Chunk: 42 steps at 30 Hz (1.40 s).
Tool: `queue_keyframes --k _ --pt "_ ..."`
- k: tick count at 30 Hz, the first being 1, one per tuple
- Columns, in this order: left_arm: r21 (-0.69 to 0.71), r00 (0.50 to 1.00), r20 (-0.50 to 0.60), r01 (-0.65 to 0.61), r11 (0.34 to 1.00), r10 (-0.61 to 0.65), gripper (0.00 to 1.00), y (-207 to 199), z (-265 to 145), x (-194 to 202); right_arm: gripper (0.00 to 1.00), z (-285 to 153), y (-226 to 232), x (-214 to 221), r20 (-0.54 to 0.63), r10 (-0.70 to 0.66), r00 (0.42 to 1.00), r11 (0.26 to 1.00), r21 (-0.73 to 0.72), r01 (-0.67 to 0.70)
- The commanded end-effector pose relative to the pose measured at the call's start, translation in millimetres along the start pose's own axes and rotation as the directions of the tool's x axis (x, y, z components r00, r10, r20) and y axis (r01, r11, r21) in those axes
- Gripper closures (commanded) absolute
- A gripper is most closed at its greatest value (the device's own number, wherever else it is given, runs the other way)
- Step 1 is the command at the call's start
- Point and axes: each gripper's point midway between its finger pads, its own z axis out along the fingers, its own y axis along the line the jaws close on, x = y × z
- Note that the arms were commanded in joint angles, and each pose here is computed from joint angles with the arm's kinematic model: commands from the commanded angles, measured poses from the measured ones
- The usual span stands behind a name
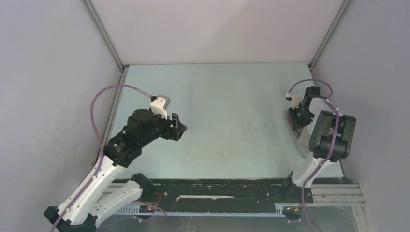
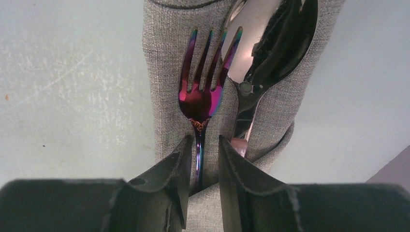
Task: Fold the napkin into a case and place the utensils inside
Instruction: Insert the fork into the folded napkin, then reset both arms
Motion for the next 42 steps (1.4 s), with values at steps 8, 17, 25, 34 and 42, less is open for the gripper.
queue_keyframes --k 8,17,25,34,42 --pt "0.034 0.998 0.044 -0.04 0.999 0.038 0.23 -8.3 -4.5 -4.9 0.6 -53.8 20.8 -35.3 0.16 0.027 0.987 0.999 0.024 -0.031" --pt "0.017 0.999 0.023 -0.037 0.999 0.036 0.23 -4.9 -0.3 -2.8 0.51 -115.2 53.7 -55.2 0.308 0.082 0.948 0.995 0.03 -0.096" --pt "-0.016 0.998 0.063 0.021 1.0 -0.02 0.22 11.8 -2.5 -13.5 0.0 -215.4 157.4 -62.0 0.561 0.006 0.828 0.999 -0.042 0.021" --pt "0.007 0.939 0.334 0.088 0.996 -0.085 0.16 -4.6 -76.6 -98.6 0.0 -386.6 207.5 -46.4 0.833 0.352 0.427 0.929 -0.366 -0.052" --pt "0.08 0.772 0.61 0.165 0.983 -0.179 0.03 -23.3 -201.5 -180.1 0.0 -487.8 212.4 37.0 0.826 0.504 0.253 0.842 -0.535 0.067"
